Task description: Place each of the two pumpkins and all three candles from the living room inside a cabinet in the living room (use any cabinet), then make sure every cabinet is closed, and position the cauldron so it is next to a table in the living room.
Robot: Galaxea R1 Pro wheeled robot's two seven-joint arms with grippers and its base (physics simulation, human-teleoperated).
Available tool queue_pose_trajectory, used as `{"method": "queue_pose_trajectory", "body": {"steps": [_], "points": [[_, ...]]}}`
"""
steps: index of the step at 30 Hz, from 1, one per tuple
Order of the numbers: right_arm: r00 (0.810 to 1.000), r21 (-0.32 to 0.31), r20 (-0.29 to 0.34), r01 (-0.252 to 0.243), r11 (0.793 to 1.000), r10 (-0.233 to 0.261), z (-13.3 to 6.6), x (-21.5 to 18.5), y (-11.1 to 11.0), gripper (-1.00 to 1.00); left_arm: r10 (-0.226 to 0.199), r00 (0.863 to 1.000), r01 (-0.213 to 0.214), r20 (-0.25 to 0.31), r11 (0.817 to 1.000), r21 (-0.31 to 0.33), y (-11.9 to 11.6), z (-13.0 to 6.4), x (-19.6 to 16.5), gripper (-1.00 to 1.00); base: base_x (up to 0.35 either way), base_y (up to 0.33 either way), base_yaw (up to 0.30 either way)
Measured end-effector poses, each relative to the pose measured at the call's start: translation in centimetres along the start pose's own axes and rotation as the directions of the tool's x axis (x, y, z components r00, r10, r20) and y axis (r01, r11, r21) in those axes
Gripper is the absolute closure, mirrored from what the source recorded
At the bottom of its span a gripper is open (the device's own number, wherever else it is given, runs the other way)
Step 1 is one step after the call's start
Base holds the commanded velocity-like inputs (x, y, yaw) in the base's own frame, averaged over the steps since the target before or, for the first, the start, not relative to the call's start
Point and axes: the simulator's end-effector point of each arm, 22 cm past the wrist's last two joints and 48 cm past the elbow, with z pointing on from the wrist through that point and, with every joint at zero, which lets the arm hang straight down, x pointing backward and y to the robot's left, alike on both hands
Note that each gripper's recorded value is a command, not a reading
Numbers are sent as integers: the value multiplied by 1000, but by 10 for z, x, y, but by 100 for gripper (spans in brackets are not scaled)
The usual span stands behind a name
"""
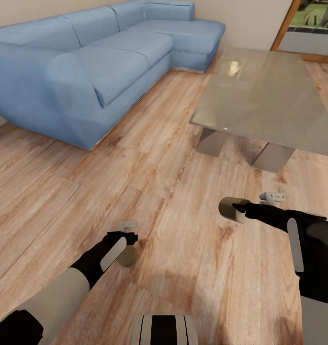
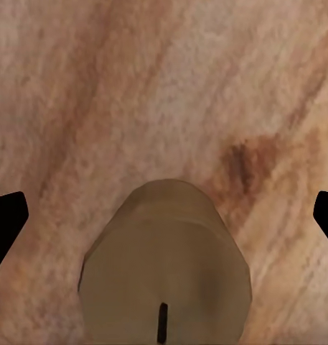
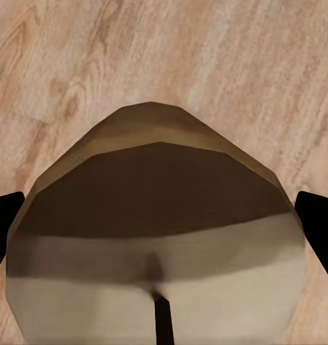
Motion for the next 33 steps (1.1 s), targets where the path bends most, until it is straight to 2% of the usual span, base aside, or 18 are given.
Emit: {"method": "queue_pose_trajectory", "body": {"steps": [16, 33], "points": [[998, 13, -63, -11, 1000, 12, 27, 31, -10, 100, 4, 998, -4, -66, 1000, -2, 1, 29, 33, -100, 0, 0, 0], [994, 19, -105, -19, 1000, 21, 44, 53, -17, 100, 8, 994, -8, -110, 1000, -3, 1, 48, 56, -100, 0, 0, 0]]}}
